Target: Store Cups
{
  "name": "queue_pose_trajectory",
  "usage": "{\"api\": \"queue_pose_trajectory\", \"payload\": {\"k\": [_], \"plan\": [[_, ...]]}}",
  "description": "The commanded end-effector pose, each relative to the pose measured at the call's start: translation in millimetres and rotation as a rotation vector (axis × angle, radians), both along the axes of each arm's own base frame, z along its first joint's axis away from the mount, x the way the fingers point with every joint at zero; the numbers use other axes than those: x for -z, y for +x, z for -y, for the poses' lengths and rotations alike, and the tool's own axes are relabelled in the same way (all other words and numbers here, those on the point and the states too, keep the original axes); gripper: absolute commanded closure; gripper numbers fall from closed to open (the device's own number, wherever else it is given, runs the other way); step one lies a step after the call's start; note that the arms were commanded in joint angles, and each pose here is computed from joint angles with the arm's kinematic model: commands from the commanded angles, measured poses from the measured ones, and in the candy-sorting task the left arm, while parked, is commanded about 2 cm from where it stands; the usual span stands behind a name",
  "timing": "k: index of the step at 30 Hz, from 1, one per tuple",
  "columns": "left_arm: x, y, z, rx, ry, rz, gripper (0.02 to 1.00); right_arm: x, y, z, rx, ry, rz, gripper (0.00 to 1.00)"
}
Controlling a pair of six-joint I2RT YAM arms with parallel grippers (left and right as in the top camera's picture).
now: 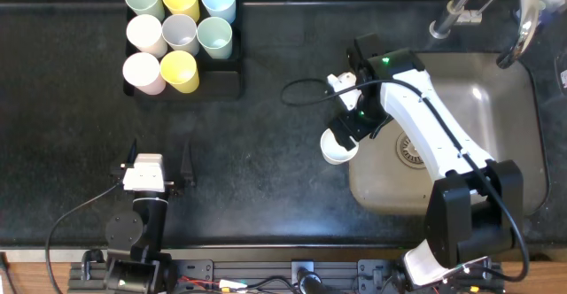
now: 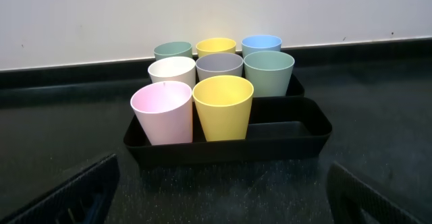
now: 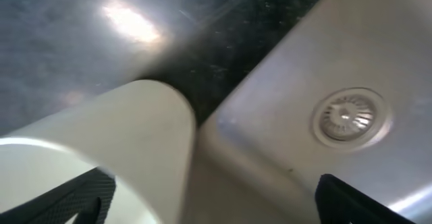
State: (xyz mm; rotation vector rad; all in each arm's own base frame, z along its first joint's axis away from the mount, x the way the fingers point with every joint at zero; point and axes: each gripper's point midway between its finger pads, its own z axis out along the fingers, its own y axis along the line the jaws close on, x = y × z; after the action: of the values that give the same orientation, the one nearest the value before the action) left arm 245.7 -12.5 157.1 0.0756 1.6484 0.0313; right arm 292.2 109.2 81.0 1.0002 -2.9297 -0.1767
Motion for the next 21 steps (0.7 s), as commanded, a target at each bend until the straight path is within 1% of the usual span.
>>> {"api": "queue_pose_trajectory", "payload": {"k": [1, 2, 5, 10, 11, 13, 14, 15, 16, 19, 21], "plan": [[-1.0, -0.2, -2.7, -0.013, 0.018, 0.009, 0.020, -10.1, -12.8, -38.1, -0.017, 0.180, -0.063, 0.954], [-1.0, -0.2, -2.7, -0.013, 0.019, 0.009, 0.020, -10.2, -13.3, -39.6, -0.022, 0.182, -0.063, 0.958], [-1.0, -0.2, -2.7, -0.013, 0.019, 0.009, 0.020, -6.2, -6.2, -28.5, -0.027, 0.111, -0.026, 0.958], [-1.0, -0.2, -2.7, -0.013, 0.019, 0.009, 0.020, -5.8, 12.8, 3.2, -0.033, -0.084, 0.069, 0.956], [-1.0, -0.2, -2.7, -0.013, 0.019, 0.009, 0.023, -12.3, 20.3, 6.8, -0.030, -0.124, 0.105, 0.956], [-1.0, -0.2, -2.7, -0.013, 0.019, 0.009, 0.020, -34.0, 39.5, 6.1, -0.031, -0.175, 0.195, 0.954], [-1.0, -0.2, -2.7, -0.013, 0.019, 0.009, 0.020, -46.6, 49.6, 3.4, -0.029, -0.188, 0.244, 0.958], [-1.0, -0.2, -2.6, -0.012, 0.019, 0.009, 0.020, -67.1, 64.4, -2.9, -0.025, -0.195, 0.320, 0.958], [-1.0, -0.2, -2.7, -0.013, 0.019, 0.009, 0.020, -84.6, 76.0, -10.8, -0.028, -0.190, 0.380, 0.956], [-1.0, -0.2, -2.7, -0.013, 0.019, 0.009, 0.020, -135.5, 102.9, -49.6, -0.066, -0.132, 0.510, 0.958], [-1.0, -0.2, -2.7, -0.013, 0.019, 0.009, 0.020, -155.4, 114.3, -79.7, -0.107, -0.103, 0.545, 0.958]]}}
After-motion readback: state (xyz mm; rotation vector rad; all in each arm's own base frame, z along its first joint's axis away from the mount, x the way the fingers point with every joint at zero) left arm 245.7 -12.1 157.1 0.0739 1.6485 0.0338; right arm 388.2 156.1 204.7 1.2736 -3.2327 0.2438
